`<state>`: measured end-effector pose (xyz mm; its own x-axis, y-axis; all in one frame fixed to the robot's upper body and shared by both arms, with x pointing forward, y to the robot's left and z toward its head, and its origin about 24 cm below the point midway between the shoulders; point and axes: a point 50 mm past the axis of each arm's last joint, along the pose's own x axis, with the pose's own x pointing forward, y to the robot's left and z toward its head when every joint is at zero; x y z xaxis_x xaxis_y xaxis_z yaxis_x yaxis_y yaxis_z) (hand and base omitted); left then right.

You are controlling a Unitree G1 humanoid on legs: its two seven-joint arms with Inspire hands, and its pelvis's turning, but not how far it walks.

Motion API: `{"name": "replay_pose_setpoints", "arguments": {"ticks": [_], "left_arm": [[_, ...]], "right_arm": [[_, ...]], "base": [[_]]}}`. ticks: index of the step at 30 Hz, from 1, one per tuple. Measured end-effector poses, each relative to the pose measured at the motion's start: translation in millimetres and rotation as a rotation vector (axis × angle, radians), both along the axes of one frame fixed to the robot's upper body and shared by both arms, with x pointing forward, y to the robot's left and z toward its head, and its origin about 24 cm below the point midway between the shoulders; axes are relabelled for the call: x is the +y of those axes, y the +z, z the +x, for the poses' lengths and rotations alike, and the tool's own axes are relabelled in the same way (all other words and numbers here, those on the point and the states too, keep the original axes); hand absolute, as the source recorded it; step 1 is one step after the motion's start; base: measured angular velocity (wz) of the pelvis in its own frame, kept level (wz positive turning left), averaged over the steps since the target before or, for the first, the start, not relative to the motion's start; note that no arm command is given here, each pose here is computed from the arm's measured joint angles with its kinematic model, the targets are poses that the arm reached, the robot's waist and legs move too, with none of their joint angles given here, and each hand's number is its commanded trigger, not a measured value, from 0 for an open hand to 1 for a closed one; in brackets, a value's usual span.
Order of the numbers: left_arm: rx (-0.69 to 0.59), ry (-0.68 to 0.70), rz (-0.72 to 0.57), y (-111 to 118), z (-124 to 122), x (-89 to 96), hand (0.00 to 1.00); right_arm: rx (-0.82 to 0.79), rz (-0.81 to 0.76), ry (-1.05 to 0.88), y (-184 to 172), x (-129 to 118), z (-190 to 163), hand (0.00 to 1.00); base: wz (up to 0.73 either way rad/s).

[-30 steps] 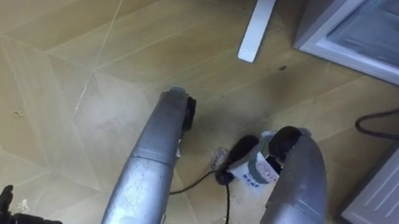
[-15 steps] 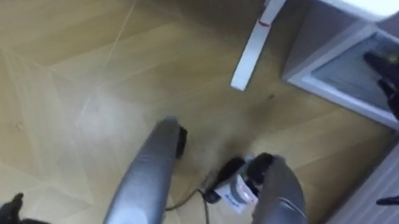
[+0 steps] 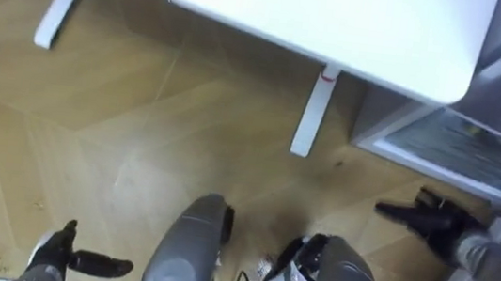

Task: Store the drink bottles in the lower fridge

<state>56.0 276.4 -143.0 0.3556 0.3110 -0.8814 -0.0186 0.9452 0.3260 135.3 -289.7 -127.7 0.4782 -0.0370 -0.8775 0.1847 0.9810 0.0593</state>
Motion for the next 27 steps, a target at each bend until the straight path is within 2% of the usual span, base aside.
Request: {"name": "replay_pose_setpoints", "arguments": {"ticks": [10, 20, 27], "left_arm": [[0.019, -0.043, 0.033, -5.5, -11.3, -13.8, 0.00], [-0.018, 0.113, 0.033, -8.0, -21.1, -20.4, 0.00], [0.029, 0.173, 0.058, -11.8, -38.2, -22.7, 0.00]], "right_arm": [[0.152, 0.037, -0.022, -25.7, 23.5, -66.8, 0.00], [0.224, 0.066, -0.156, -35.2, 37.1, -110.6, 0.00], [0.264, 0.090, -0.283, -39.6, 46.7, -130.1, 0.00]], "base": [[-0.02], [-0.04], [-0.09]]}}
